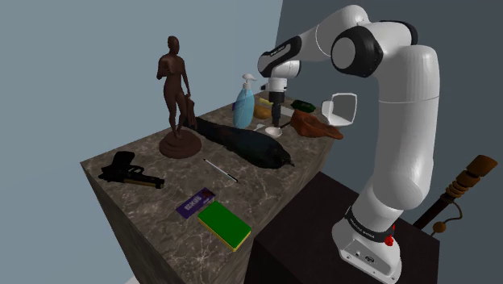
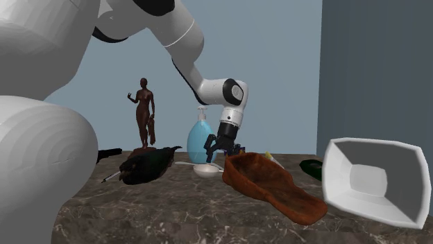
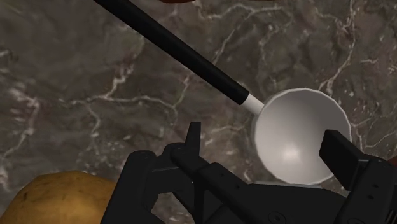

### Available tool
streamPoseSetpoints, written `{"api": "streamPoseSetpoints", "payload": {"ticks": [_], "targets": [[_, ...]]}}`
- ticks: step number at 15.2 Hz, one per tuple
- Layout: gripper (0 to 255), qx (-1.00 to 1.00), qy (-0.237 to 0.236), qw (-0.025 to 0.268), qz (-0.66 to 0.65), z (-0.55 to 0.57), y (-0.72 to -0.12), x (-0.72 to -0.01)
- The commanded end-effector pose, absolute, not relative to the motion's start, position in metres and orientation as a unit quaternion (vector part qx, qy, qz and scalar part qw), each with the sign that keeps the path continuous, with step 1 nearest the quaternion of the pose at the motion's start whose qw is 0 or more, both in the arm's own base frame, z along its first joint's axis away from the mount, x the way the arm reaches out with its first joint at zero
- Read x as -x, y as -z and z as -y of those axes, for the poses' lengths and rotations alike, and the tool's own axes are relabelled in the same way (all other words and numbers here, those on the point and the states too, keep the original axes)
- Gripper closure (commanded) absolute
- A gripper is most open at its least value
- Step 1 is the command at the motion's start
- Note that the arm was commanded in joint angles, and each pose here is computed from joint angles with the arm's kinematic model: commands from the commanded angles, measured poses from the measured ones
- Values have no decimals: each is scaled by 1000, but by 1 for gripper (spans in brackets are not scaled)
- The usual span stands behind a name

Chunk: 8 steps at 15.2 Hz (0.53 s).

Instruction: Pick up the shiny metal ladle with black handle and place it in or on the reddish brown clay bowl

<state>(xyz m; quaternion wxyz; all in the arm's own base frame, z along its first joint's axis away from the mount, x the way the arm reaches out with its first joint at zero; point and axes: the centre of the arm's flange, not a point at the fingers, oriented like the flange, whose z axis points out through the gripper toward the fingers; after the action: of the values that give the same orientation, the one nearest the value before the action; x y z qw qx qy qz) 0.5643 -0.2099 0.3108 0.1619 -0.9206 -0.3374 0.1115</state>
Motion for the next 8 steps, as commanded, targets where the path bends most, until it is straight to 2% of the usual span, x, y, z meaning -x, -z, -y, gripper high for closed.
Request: {"api": "streamPoseSetpoints", "payload": {"ticks": [1,5,6,8], "targets": [[0,921,-111,162,337,210,-310,-564],[0,921,-111,162,337,210,-310,-564],[255,921,-111,162,337,210,-310,-564],[255,921,-111,162,337,210,-310,-564]]}}
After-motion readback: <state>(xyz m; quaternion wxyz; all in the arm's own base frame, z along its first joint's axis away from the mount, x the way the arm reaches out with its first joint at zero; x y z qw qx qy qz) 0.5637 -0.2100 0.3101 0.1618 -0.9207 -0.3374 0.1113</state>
